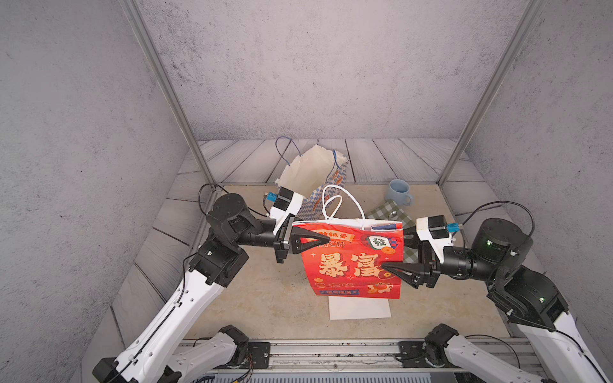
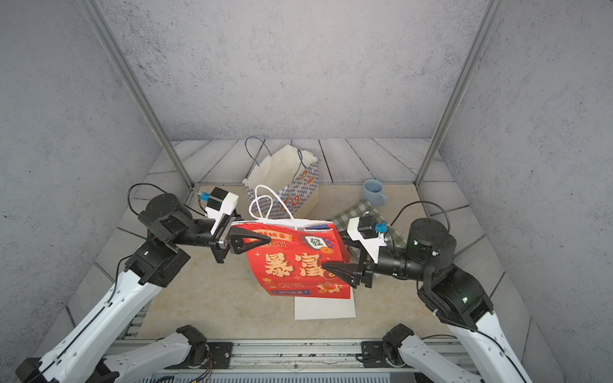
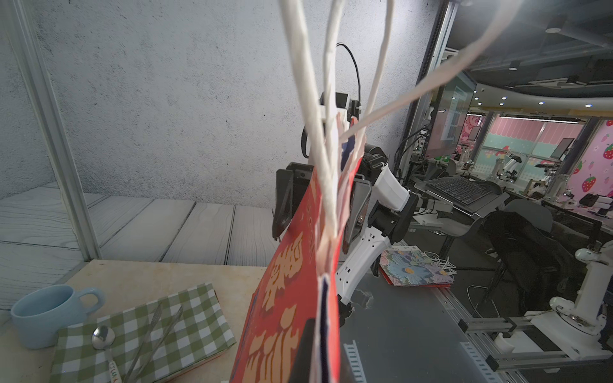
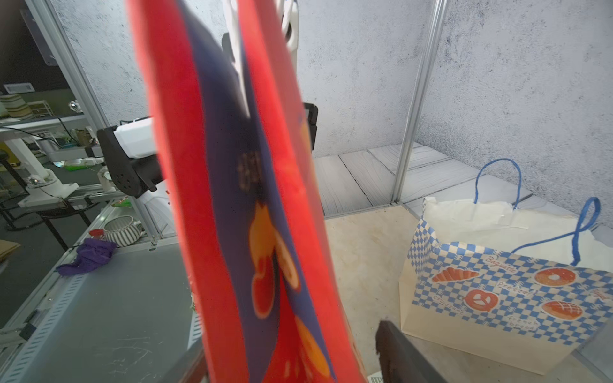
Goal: Put away the paper bag
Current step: Press the paper bag.
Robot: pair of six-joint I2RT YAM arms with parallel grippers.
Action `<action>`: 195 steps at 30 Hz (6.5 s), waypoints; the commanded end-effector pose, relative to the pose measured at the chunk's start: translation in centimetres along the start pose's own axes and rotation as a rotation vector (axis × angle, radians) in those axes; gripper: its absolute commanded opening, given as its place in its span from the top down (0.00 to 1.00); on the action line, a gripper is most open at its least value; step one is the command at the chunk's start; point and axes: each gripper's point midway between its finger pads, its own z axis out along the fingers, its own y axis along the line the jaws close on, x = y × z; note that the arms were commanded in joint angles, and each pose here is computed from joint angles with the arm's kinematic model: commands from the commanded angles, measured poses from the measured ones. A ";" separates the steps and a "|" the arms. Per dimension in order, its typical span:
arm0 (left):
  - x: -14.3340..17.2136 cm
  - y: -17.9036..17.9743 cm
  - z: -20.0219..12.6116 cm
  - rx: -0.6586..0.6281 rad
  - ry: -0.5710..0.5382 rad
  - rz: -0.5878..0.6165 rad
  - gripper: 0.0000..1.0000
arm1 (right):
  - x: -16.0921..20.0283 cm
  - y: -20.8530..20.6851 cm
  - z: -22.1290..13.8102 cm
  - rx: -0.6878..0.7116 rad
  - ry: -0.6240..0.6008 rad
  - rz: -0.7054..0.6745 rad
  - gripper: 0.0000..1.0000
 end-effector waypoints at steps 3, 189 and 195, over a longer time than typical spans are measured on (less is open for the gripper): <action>-2.3 -1.9 -0.2 0.038 -0.043 0.069 1.00 | 1.8 0.1 0.2 -0.013 0.070 -0.015 0.30; 6.6 4.5 -3.1 -0.333 -0.016 0.007 0.33 | -11.1 -5.2 -0.7 0.190 -0.425 0.113 1.00; 7.0 4.0 -2.7 -0.266 -0.052 0.002 0.29 | -11.6 -4.4 -0.9 0.155 -0.424 0.126 1.00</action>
